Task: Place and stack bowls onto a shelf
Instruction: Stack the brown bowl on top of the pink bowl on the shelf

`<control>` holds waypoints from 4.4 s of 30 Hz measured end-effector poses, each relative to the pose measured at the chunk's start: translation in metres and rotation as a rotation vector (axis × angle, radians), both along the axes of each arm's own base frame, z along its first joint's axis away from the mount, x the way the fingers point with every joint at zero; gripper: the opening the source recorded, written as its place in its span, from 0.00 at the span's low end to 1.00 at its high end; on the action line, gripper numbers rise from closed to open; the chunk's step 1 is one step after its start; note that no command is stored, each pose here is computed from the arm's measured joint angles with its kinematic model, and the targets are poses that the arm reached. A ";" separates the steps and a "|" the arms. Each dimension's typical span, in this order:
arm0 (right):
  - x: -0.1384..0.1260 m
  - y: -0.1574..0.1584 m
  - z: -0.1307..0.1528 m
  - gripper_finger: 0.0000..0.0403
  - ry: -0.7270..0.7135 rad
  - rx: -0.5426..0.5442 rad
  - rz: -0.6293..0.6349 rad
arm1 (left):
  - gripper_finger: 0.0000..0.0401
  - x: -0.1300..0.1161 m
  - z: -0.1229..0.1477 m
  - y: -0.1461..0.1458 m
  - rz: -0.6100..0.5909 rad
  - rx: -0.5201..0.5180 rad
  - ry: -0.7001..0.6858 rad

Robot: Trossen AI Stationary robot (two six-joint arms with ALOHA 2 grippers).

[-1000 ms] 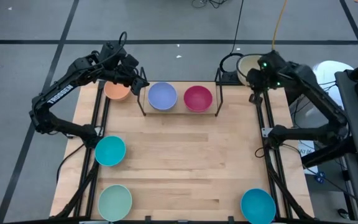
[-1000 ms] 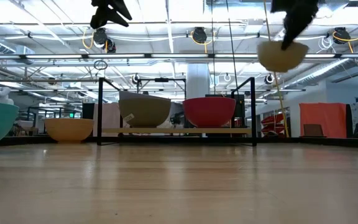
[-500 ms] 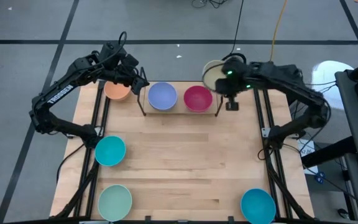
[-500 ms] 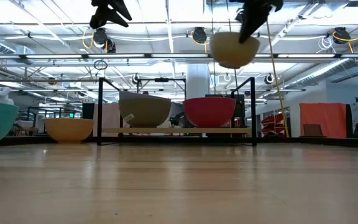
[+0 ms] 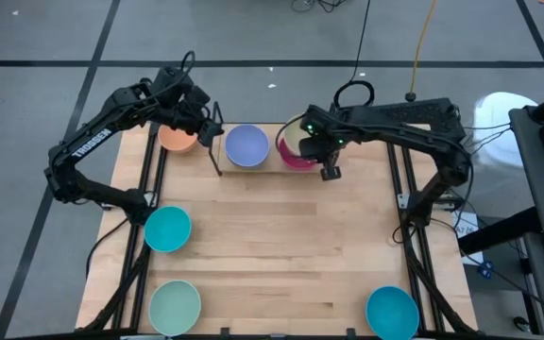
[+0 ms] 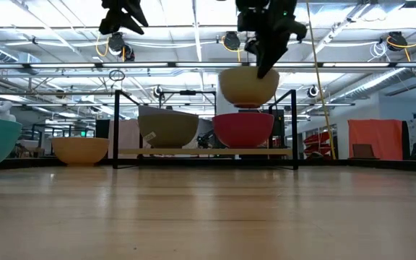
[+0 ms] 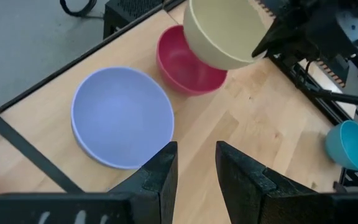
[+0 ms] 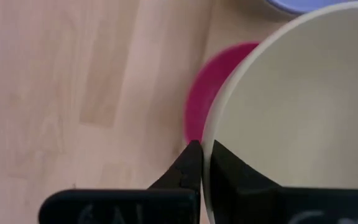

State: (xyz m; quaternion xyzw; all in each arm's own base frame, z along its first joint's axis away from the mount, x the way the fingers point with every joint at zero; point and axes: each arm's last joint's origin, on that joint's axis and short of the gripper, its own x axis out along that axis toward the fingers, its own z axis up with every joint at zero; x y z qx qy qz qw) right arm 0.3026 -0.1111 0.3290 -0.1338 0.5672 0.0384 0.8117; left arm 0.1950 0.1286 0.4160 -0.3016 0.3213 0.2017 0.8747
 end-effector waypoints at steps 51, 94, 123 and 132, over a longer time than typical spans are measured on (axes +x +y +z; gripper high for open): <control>0.020 -0.013 -0.022 0.33 0.105 -0.219 0.023 | 0.28 -0.004 -0.004 -0.003 -0.006 -0.034 0.058; 0.009 -0.018 -0.036 0.00 -0.004 -0.032 0.003 | 0.28 -0.005 -0.005 -0.003 -0.003 -0.046 0.070; 0.006 -0.020 -0.030 0.00 -0.048 -0.147 -0.117 | 0.28 -0.005 -0.005 -0.003 0.003 -0.040 0.074; 0.007 -0.020 -0.032 0.00 -0.052 -0.116 -0.115 | 0.28 -0.005 -0.006 -0.003 0.012 -0.032 0.080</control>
